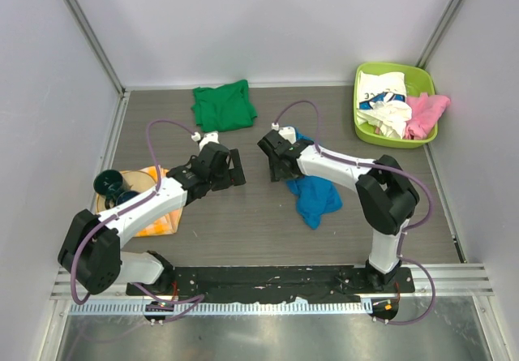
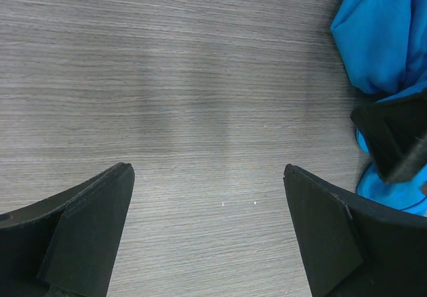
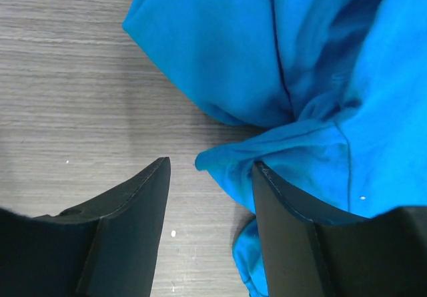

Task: Fold and stack the t-shirts
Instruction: Flatten the tshirt out

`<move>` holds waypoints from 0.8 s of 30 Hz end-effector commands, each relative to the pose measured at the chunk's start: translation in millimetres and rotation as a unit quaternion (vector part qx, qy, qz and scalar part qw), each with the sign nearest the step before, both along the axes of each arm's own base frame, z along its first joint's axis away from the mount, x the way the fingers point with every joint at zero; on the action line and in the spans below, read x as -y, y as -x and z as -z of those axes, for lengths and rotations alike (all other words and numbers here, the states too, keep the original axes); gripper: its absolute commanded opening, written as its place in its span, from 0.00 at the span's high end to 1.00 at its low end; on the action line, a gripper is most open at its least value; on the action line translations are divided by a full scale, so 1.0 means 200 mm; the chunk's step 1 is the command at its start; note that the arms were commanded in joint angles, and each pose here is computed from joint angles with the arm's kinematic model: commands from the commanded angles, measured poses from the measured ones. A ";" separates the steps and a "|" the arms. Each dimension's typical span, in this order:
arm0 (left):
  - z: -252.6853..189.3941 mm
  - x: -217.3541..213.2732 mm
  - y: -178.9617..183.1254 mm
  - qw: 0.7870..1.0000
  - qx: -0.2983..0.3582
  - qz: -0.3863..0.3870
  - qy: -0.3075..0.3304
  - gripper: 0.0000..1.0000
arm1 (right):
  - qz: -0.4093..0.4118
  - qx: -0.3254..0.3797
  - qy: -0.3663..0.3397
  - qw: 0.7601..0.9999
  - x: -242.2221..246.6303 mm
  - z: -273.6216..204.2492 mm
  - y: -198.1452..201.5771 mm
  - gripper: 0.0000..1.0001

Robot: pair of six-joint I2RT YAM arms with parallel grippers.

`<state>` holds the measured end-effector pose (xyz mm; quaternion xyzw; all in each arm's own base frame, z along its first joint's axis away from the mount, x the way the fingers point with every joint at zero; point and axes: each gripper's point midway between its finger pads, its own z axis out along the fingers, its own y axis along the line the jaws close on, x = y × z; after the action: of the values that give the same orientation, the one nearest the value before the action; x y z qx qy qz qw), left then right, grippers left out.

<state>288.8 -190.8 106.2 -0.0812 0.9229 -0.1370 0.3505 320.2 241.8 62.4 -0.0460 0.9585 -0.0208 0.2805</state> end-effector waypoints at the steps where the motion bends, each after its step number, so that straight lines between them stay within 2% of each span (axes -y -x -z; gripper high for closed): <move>1: -0.07 -0.01 -0.04 1.000 0.028 -0.006 0.006 0.00 | 0.019 0.034 -0.010 0.999 -0.06 -0.05 -0.12 0.44; 3: -0.06 -0.02 -0.04 1.000 0.028 -0.006 0.002 0.00 | 0.020 0.034 -0.005 0.999 -0.06 -0.03 -0.13 0.48; 7: -0.06 -0.02 -0.04 1.000 0.028 -0.005 -0.005 0.00 | 0.028 0.037 0.008 0.999 -0.03 -0.01 -0.15 0.73; 10: -0.06 -0.03 -0.04 1.000 0.028 -0.006 -0.008 0.00 | 0.034 0.042 0.026 0.998 0.02 -0.01 -0.15 0.82; 12: -0.05 -0.04 -0.04 1.000 0.028 -0.007 -0.009 0.00 | 0.040 0.050 0.044 0.997 0.06 -0.02 -0.16 0.85; 16: -0.05 -0.04 -0.04 1.000 0.029 -0.008 -0.005 0.00 | 0.049 0.062 0.074 0.994 0.13 -0.05 -0.15 0.99; 19: -0.05 -0.04 -0.04 1.000 0.028 -0.008 -0.004 0.00 | 0.053 0.074 0.081 0.993 0.16 -0.10 -0.15 0.99; 24: -0.11 -0.04 -0.05 0.999 0.038 -0.009 0.001 0.00 | 0.019 0.114 0.035 0.993 0.05 -0.41 -0.13 0.99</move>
<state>290.4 -185.6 104.8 -0.0812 0.9230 -0.1276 0.3538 338.8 216.4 63.2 -0.0376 0.9437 -0.1072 0.3106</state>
